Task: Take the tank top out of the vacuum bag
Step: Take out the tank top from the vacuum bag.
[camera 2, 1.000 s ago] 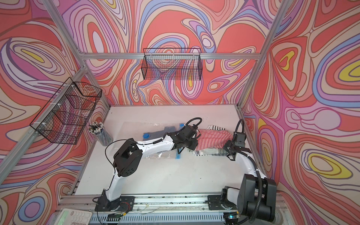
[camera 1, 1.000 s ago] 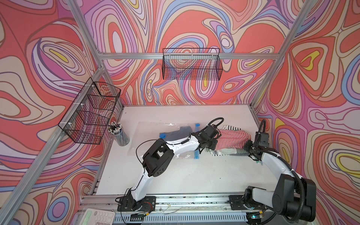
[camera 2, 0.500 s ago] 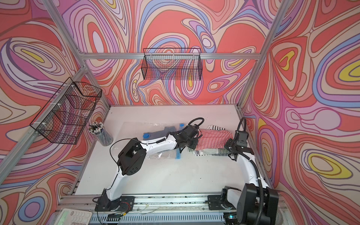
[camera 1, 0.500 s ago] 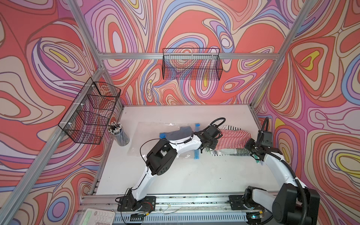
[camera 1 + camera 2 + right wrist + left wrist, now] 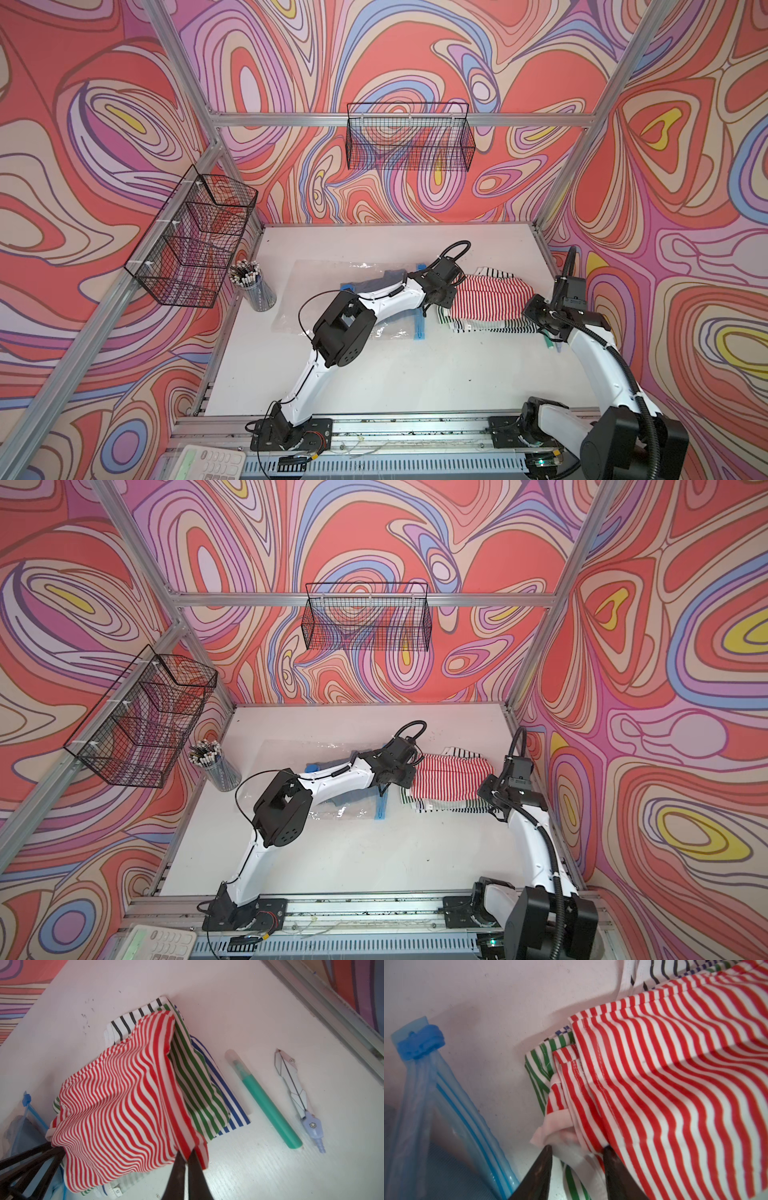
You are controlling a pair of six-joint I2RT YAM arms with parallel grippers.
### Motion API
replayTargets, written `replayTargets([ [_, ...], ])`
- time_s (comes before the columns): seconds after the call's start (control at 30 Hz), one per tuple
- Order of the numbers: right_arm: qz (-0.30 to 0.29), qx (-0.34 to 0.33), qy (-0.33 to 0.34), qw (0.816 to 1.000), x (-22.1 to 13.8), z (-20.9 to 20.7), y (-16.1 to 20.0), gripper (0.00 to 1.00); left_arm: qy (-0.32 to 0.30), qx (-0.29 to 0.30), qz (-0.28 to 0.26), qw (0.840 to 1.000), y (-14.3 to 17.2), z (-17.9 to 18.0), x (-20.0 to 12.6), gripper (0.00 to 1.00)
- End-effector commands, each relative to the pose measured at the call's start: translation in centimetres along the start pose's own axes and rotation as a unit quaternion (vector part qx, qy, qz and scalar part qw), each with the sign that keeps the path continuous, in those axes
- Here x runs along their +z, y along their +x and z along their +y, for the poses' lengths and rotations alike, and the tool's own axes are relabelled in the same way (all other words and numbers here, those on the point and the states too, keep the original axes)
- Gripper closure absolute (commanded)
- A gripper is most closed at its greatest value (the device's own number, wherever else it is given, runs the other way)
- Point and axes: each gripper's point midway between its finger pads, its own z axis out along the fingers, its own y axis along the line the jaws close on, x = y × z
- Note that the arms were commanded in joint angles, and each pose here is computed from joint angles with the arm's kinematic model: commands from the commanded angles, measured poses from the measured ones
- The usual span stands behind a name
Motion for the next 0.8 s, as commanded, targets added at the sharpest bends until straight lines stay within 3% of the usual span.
replayTargets([
  [0.0, 0.007, 0.006, 0.018, 1.000, -0.5, -0.8, 0.5, 1.00, -0.010, -0.003, 0.016, 1.000, 1.3, 0.8, -0.8, 0.57],
  [0.3, 0.021, 0.037, 0.059, 0.997, 1.1, -2.6, 1.7, 1.00, -0.013, -0.022, 0.027, 0.999, 3.0, 1.6, -2.7, 0.59],
  [0.4, 0.015, 0.052, 0.060, 0.997, 1.6, -2.9, 2.1, 1.00, -0.023, -0.020, 0.019, 0.999, 2.6, 1.9, -3.7, 0.59],
  [0.6, 0.058, 0.059, 0.046, 0.995, 3.9, -2.7, 4.0, 1.00, -0.026, -0.019, -0.001, 0.999, 1.2, 2.0, -6.0, 0.59],
  [0.77, 0.053, 0.050, 0.047, 0.996, 3.9, -2.7, 3.5, 0.97, -0.020, -0.025, -0.015, 0.999, 0.3, 1.8, -7.9, 0.59],
])
